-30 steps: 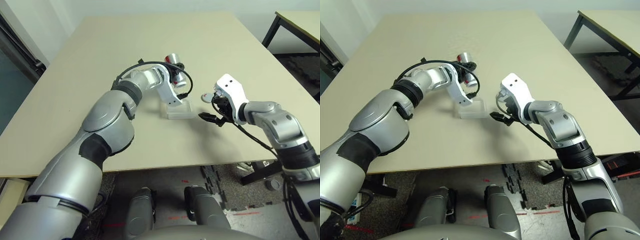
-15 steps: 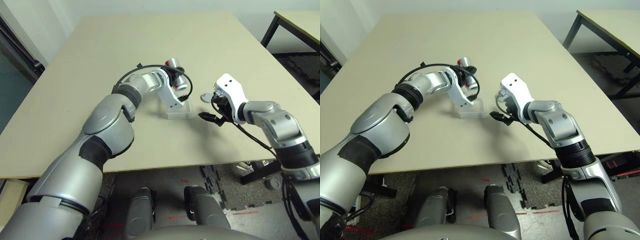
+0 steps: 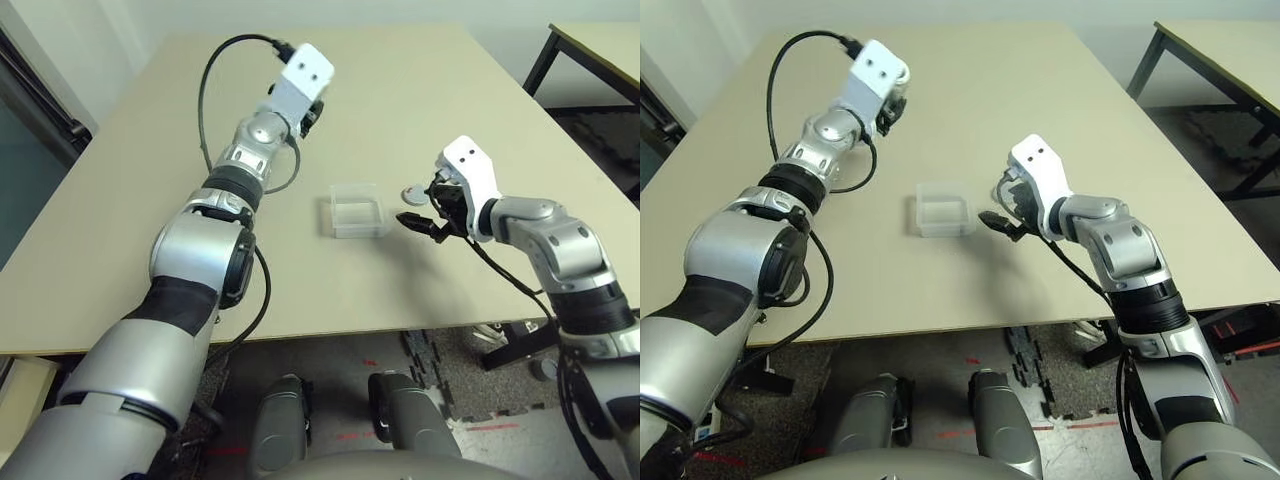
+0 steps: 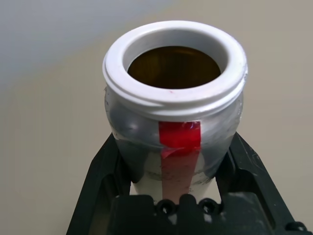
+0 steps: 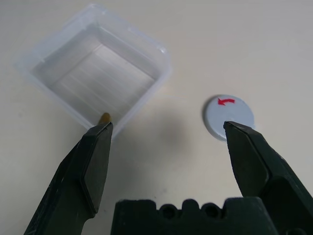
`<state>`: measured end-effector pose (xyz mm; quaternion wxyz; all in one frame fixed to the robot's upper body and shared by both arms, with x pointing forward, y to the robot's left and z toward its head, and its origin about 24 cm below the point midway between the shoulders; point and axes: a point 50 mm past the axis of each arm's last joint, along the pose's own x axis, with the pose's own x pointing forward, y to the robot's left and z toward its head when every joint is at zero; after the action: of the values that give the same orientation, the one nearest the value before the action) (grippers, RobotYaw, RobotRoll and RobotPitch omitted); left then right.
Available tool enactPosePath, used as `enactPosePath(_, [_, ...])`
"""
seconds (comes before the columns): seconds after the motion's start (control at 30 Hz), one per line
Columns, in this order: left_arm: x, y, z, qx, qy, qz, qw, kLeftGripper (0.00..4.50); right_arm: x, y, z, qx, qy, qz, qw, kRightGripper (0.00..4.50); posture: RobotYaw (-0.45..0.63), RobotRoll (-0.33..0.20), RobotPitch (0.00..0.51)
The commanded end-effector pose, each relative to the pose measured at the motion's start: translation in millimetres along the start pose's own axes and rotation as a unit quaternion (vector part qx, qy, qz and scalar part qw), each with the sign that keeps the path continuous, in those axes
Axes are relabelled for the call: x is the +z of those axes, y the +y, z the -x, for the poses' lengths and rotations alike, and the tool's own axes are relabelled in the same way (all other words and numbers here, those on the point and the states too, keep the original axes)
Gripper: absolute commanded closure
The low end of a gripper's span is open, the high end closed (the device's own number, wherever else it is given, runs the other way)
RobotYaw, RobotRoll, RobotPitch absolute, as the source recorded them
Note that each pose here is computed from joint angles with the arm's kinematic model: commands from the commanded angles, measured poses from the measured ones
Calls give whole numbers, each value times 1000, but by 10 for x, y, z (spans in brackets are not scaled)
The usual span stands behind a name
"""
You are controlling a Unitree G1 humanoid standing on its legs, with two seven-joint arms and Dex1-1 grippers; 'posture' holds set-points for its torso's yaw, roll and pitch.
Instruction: Pour the medicine from the bottle into the box.
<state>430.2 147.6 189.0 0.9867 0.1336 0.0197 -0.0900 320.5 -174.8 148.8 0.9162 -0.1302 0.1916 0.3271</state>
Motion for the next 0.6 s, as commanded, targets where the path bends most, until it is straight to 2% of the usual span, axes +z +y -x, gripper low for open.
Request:
enactPosePath(0.03, [-206, 14, 32, 15, 27, 37, 999, 2037, -7, 1, 48, 7, 1, -7, 1000, 0, 32, 0, 90])
enactPosePath(0.23, [-621, 2, 128, 34, 72, 69, 994, 2037, -46, 66, 58, 33, 14, -6, 999, 0, 38, 0, 93])
enactPosePath(0.4, [-762, 11, 174, 44, 87, 87, 991, 2037, -65, 100, 69, 48, 21, -2, 999, 0, 45, 0, 94])
enactPosePath(0.6, [-820, -8, 190, 41, 93, 95, 990, 2037, -62, 113, 65, 51, 21, -1, 998, 0, 43, 0, 93])
